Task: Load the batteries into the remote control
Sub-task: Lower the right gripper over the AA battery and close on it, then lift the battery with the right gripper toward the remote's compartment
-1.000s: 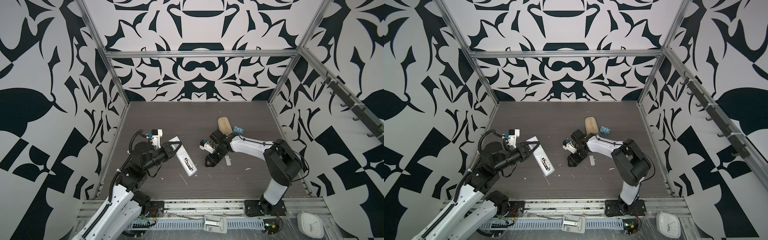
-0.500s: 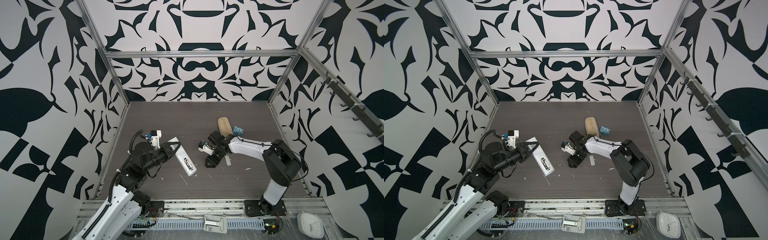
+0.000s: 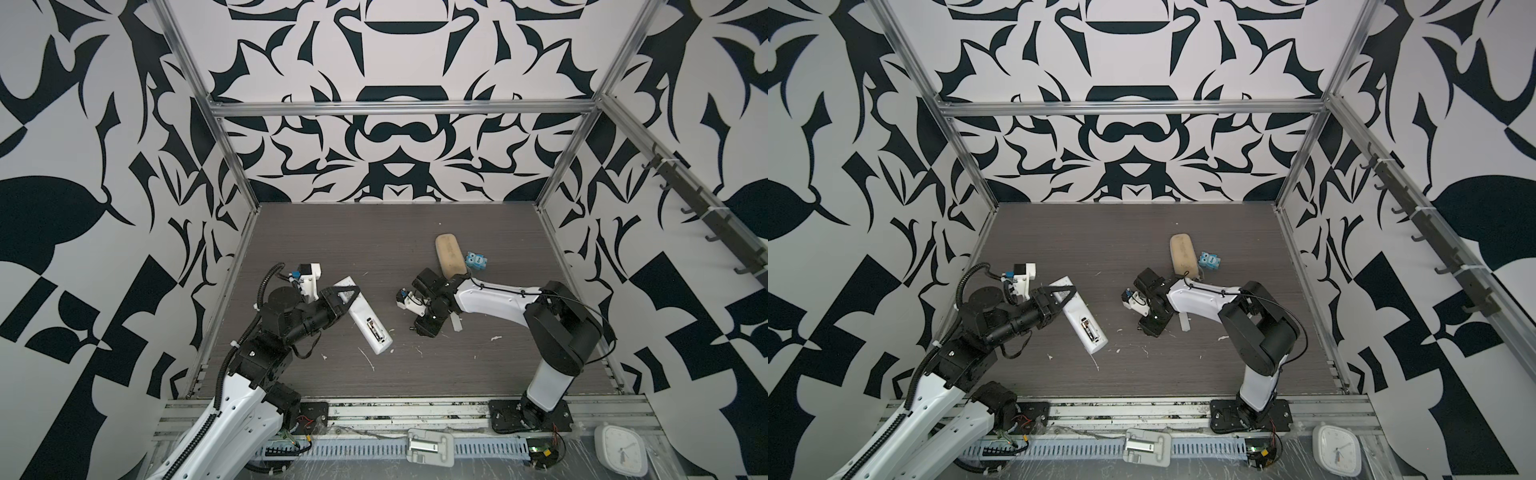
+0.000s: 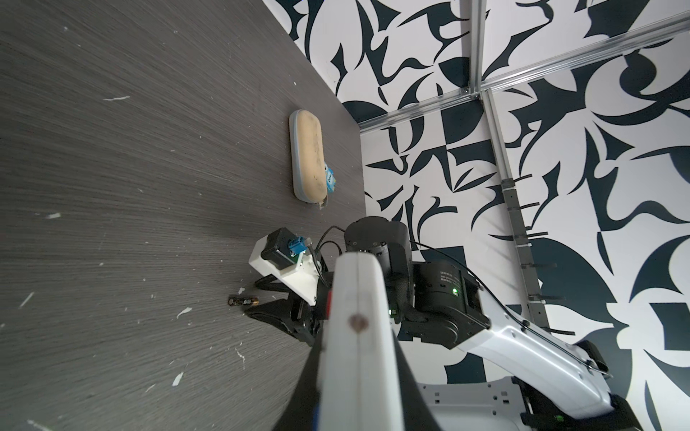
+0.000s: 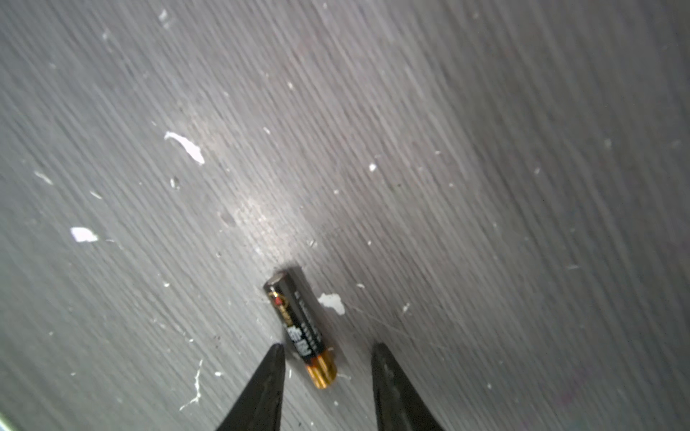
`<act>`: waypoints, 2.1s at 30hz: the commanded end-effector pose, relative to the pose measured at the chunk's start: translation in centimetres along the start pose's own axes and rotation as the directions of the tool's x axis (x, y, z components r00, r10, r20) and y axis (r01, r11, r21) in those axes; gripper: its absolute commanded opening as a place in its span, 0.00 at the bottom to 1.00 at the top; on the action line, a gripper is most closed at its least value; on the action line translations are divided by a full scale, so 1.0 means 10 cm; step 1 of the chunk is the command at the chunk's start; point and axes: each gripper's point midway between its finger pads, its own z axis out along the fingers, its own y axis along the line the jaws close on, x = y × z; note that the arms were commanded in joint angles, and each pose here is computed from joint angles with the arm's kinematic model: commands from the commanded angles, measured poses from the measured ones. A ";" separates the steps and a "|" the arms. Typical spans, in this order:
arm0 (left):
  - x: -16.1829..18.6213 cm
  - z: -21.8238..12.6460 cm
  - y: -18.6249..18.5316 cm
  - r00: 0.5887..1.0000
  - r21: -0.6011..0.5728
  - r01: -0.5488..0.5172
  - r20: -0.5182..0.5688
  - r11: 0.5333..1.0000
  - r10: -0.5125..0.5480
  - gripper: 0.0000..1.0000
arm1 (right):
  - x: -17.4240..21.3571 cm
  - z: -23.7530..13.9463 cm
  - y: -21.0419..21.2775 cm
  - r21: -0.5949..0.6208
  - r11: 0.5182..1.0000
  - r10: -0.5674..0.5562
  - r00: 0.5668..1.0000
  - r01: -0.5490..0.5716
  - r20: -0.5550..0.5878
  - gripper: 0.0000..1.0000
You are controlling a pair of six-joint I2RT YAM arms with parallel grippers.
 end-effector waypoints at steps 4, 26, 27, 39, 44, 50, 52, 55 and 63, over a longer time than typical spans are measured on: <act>0.01 -0.03 0.04 1.000 -0.016 -0.006 -0.002 1.000 0.006 0.00 | 0.02 0.03 0.06 0.030 0.998 -0.054 0.998 0.055 -0.026 0.39; 0.00 -0.02 0.06 1.000 -0.026 -0.007 0.003 1.000 0.007 0.00 | 0.16 0.16 0.05 0.096 0.988 -0.110 0.988 0.121 -0.113 0.13; 0.01 -0.02 0.07 1.000 -0.028 -0.006 0.003 1.000 0.006 0.00 | 0.16 0.15 0.05 0.096 0.988 -0.110 0.988 0.121 -0.112 0.11; -0.05 -0.03 0.02 0.999 -0.016 -0.017 0.028 1.000 0.017 0.00 | 0.14 0.12 0.10 0.076 0.991 -0.107 0.991 0.113 -0.077 0.00; -0.07 -0.08 0.01 0.999 -0.016 -0.018 0.051 1.000 0.019 0.00 | 0.09 0.06 0.13 0.074 0.991 -0.105 0.994 0.107 -0.036 0.00; -0.10 -0.11 0.01 0.996 -0.008 -0.032 0.080 0.999 0.032 0.00 | -0.05 -0.12 0.15 0.073 0.996 -0.059 0.997 0.056 0.041 0.00; -0.11 -0.09 0.01 0.995 -0.003 -0.041 0.087 0.999 0.041 0.00 | -0.10 -0.21 0.16 0.069 0.997 -0.022 0.998 0.018 0.067 0.00; -0.14 -0.04 0.02 0.993 0.014 -0.051 0.105 0.999 0.049 0.00 | -0.17 -0.41 0.19 0.063 0.997 0.039 0.993 -0.047 0.114 0.00; -0.20 0.08 0.00 0.987 0.083 -0.095 0.141 0.992 0.083 0.00 | -0.43 -1.28 0.30 0.038 0.991 0.121 0.976 -0.130 0.184 0.00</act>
